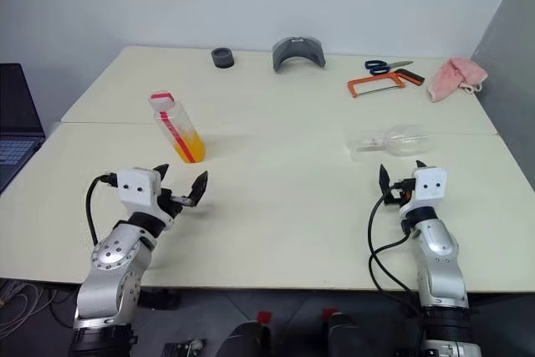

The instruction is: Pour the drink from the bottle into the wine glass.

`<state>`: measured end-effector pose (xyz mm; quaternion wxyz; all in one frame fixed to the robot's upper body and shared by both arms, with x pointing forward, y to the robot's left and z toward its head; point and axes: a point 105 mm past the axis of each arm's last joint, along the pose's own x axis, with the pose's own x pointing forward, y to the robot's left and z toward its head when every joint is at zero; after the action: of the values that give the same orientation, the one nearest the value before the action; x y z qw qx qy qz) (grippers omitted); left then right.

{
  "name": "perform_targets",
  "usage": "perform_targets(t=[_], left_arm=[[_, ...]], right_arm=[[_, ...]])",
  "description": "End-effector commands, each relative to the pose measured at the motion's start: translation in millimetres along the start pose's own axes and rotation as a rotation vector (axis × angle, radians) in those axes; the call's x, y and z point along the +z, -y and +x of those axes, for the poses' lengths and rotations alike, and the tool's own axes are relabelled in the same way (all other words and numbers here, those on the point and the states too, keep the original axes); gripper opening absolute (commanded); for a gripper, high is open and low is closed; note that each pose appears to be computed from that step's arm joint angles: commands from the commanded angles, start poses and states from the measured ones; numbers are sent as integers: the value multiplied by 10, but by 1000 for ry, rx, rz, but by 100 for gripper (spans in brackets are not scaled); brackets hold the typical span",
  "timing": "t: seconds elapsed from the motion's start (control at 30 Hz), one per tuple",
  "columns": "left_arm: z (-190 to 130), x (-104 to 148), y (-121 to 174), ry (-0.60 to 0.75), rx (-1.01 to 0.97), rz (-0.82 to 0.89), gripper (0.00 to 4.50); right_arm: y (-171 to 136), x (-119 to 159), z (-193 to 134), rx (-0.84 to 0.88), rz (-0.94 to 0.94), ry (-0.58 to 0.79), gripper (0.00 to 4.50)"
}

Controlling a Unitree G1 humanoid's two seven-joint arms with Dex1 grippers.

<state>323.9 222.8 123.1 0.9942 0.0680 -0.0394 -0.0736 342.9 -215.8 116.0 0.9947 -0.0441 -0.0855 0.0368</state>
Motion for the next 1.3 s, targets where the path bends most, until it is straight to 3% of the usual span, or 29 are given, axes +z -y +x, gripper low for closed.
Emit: perform_targets(t=[0.03, 1.0, 1.13, 1.3], left_arm=[[18, 141, 2, 62, -1, 29, 447], [48, 139, -33, 81, 63, -2, 447], [95, 177, -40, 89, 101, 28, 447], [216, 271, -157, 92, 215, 29, 447]], right_arm=[[41, 174, 34, -6, -20, 70, 450], [-9, 200, 66, 43, -40, 84, 450], [-265, 330, 49, 208, -36, 117, 450], [-868, 611, -104, 626, 36, 99, 450]])
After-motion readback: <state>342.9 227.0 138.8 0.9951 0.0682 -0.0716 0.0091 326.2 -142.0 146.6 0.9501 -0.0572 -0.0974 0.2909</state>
